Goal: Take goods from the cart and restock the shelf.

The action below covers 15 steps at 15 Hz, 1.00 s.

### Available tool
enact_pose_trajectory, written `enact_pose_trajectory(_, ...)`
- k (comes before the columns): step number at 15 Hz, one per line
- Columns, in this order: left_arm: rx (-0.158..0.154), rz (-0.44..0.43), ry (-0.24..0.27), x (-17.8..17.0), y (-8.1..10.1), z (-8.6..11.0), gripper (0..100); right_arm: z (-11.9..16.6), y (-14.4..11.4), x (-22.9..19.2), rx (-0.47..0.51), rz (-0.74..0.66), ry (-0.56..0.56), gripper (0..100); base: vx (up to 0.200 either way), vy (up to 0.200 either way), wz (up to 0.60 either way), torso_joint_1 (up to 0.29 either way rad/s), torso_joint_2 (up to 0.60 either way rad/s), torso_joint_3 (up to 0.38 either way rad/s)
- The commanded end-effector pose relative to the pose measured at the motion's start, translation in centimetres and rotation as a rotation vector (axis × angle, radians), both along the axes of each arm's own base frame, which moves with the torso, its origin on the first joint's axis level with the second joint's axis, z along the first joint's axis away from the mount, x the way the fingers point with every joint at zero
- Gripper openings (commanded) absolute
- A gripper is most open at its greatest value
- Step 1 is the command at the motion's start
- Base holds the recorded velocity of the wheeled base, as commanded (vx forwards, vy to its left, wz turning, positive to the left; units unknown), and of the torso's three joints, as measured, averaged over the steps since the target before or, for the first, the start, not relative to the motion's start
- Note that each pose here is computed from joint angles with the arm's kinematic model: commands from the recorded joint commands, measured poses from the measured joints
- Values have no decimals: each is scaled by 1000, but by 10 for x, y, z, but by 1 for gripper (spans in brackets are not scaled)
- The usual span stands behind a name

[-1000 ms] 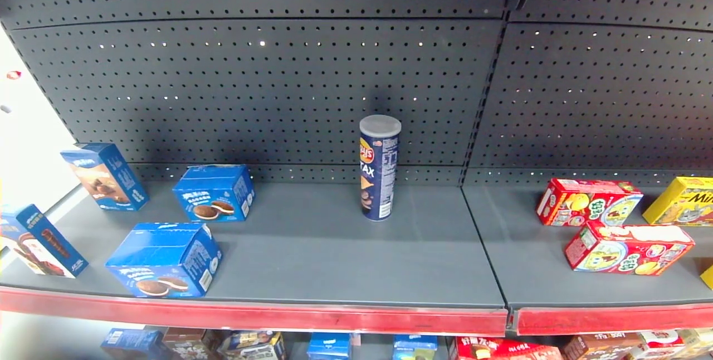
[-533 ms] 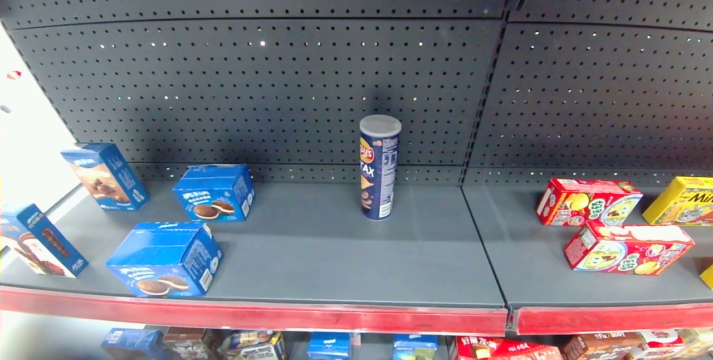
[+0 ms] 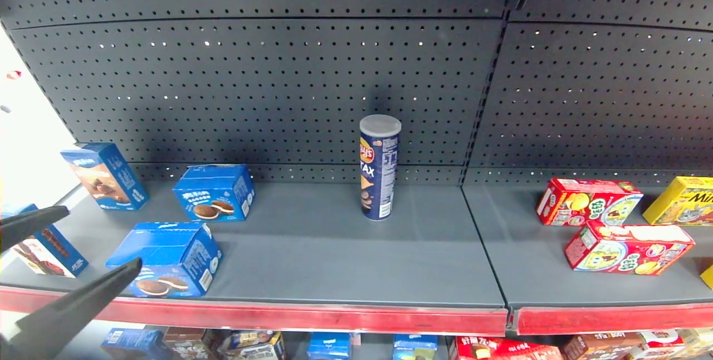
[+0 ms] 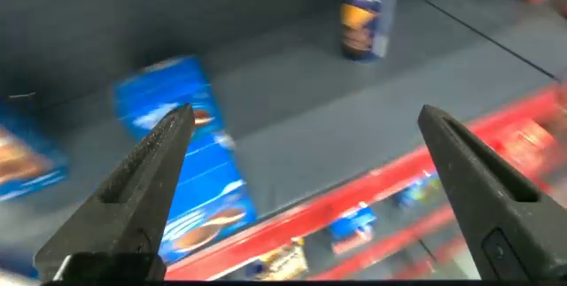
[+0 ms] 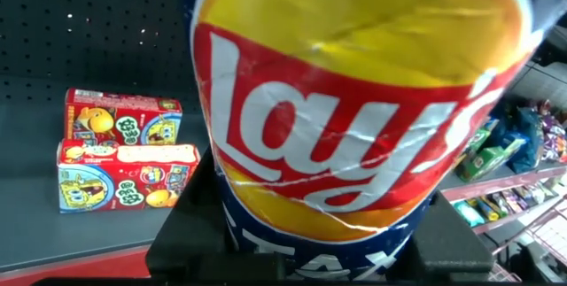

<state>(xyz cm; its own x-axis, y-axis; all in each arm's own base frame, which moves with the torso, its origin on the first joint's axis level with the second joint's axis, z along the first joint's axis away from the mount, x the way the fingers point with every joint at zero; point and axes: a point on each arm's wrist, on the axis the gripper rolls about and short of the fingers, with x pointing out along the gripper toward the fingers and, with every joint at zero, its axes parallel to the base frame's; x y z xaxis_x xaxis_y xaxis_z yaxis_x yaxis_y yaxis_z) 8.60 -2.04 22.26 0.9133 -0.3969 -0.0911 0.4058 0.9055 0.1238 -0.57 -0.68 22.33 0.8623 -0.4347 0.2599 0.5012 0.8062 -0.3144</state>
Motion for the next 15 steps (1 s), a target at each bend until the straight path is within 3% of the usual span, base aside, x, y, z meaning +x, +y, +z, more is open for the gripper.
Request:
enact_pose_trajectory(1, 31, -113, 115, 36, -21, -4, 100, 0, 0, 2, 0, 3, 11, 0, 0, 0, 0, 0, 0, 0)
enact_pose_trajectory(4, 52, -185, 174, 62, -41, -3, 100, 2, 0, 2, -2, 6, 8, 0, 0, 0, 0, 0, 0, 0)
enact_pose_trajectory(5, 59, -209, 191, 88, -56, -4, 100, 1, 0, 2, -3, 6, 7, 0, 0, 0, 0, 0, 0, 0)
enact_pose_trajectory(7, 58, -217, 190, 121, -71, -3, 100, 2, 0, 1, -2, 1, 4, 0, 0, 0, 0, 0, 0, 0)
enact_pose_trajectory(10, 67, -218, 216, 154, -85, -9, 100, -1, 0, 1, -2, -7, 9, 0, 0, 0, 0, 0, 0, 0)
enact_pose_trajectory(12, 76, -230, 241, 157, -90, -18, 100, -1, 0, 0, -3, -7, 6, 0, 0, 0, 0, 0, 0, 0)
enact_pose_trajectory(15, 74, -227, 233, 160, -91, -19, 100, -2, 0, 0, -4, -5, 8, 0, 0, 0, 0, 0, 0, 0)
